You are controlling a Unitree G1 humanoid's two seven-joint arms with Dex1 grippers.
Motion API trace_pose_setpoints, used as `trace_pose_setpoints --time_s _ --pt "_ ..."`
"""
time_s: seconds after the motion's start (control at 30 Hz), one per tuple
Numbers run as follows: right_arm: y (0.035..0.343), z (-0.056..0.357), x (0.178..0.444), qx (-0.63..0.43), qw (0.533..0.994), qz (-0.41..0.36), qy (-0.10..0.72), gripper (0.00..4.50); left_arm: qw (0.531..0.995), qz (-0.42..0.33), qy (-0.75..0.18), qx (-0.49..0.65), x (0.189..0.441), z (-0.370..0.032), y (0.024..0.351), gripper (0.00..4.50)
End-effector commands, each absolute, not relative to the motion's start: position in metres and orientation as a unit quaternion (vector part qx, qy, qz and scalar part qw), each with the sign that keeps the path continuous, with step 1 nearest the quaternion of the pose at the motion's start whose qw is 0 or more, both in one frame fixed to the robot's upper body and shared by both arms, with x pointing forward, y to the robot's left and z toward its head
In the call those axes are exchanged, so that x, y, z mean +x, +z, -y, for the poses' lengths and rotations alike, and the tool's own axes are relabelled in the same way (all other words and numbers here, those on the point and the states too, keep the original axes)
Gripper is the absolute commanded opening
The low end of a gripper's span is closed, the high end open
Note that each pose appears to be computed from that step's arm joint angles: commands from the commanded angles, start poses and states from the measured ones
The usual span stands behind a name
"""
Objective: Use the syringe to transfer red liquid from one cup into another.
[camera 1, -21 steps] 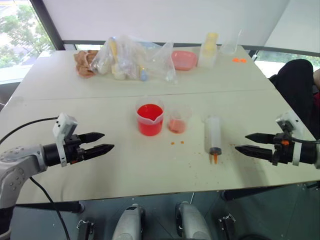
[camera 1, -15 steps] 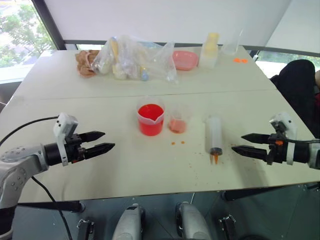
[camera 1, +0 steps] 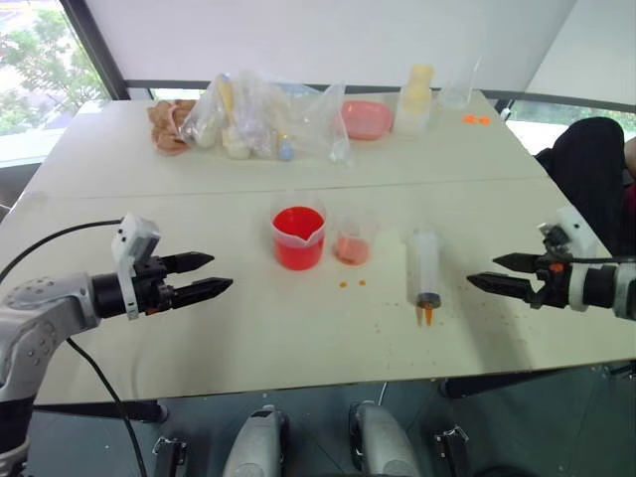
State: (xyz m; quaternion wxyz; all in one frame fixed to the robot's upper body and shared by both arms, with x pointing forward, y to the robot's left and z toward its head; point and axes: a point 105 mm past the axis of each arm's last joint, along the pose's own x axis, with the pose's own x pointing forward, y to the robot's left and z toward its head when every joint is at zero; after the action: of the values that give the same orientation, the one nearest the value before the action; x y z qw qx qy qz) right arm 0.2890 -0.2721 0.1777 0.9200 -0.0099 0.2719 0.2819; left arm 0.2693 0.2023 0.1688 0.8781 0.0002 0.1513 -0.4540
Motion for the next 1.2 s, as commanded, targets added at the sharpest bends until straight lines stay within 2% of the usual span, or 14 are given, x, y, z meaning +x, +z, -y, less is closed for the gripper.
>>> trace_pose_setpoints --time_s 0.03,0.13,0.23,0.4,0.5,0.6,0.87,1.0,1.13,1.2 --pt "0.207 0.269 0.298 -0.018 0.926 -0.272 0.262 4.46 0.863 -0.123 -0.489 0.040 0.271 -0.198 0.199 3.89" --pt "0.219 0.248 0.305 -0.011 0.915 -0.292 0.279 4.46 0.829 -0.135 -0.533 0.106 0.266 -0.193 0.210 3.89" --pt "0.216 0.226 0.300 -0.015 0.885 -0.339 0.317 4.46 0.804 -0.124 -0.565 0.141 0.265 -0.187 0.226 3.89" --pt "0.210 0.223 0.330 0.074 0.881 -0.385 0.265 4.46 0.792 -0.101 -0.577 0.171 0.271 -0.183 0.242 3.89" --pt "0.206 0.220 0.345 0.086 0.880 -0.401 0.238 4.46 0.784 -0.099 -0.586 0.179 0.272 -0.179 0.239 3.89" --pt "0.205 0.216 0.351 0.087 0.875 -0.416 0.230 4.46 0.786 -0.093 -0.588 0.170 0.273 -0.174 0.236 3.89" --pt "0.168 0.221 0.355 0.083 0.847 -0.496 0.172 4.46 0.802 -0.085 -0.574 0.144 0.269 -0.172 0.223 3.89" --pt "0.150 0.209 0.353 0.087 0.827 -0.524 0.185 4.46 0.812 -0.080 -0.562 0.135 0.270 -0.174 0.220 3.89" --pt "0.138 0.199 0.358 0.074 0.826 -0.529 0.178 4.46 0.816 -0.078 -0.557 0.130 0.271 -0.173 0.216 3.89" --pt "0.132 0.201 0.362 0.056 0.832 -0.527 0.164 3.95 0.819 -0.077 -0.554 0.128 0.272 -0.173 0.215 3.89"
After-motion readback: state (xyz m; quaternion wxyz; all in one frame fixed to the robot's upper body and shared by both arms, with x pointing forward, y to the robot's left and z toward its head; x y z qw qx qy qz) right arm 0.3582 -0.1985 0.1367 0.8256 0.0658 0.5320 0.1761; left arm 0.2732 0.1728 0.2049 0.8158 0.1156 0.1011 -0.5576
